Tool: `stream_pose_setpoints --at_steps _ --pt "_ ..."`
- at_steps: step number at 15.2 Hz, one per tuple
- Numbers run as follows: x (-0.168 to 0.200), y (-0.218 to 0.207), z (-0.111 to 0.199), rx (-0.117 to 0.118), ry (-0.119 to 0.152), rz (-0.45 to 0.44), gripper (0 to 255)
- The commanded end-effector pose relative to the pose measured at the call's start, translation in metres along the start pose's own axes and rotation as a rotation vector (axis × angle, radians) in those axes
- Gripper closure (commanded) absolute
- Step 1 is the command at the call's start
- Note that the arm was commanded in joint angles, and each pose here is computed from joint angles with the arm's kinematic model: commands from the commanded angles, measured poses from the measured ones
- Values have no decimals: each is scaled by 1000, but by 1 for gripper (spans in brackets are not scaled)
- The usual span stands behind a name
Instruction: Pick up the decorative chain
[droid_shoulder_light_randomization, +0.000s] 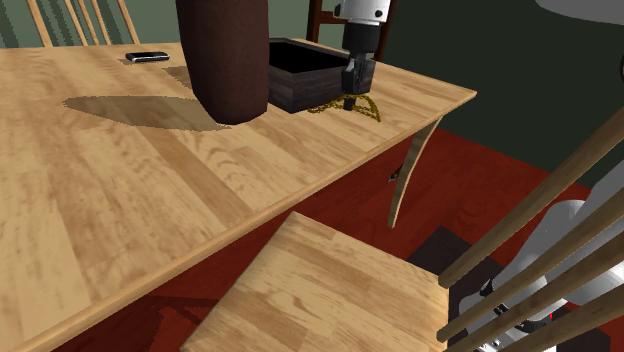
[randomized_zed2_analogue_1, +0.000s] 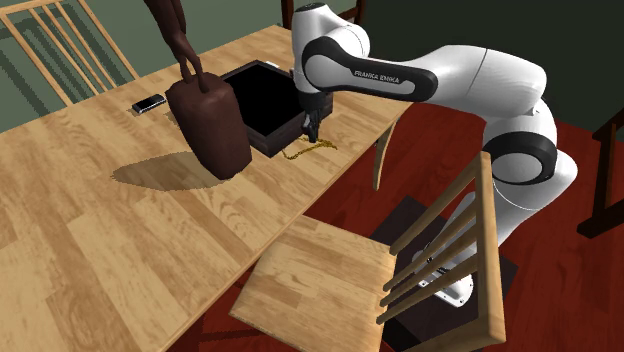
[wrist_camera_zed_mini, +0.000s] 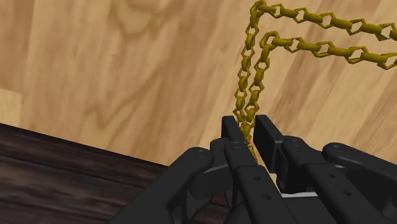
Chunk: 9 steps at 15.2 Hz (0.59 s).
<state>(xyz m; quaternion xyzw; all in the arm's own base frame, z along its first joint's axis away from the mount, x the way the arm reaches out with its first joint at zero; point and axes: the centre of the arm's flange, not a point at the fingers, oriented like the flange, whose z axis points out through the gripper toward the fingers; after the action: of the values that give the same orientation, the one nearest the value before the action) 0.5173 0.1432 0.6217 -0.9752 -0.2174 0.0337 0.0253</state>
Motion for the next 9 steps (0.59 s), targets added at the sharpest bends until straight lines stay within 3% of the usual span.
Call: stream_pose_setpoints --at_steps 1,5,9 --pt "10 -4 13 4 -21 -11 255" --pt "11 -4 14 4 -21 -10 255" --pt "3 -2 -5 5 -21 -10 255"
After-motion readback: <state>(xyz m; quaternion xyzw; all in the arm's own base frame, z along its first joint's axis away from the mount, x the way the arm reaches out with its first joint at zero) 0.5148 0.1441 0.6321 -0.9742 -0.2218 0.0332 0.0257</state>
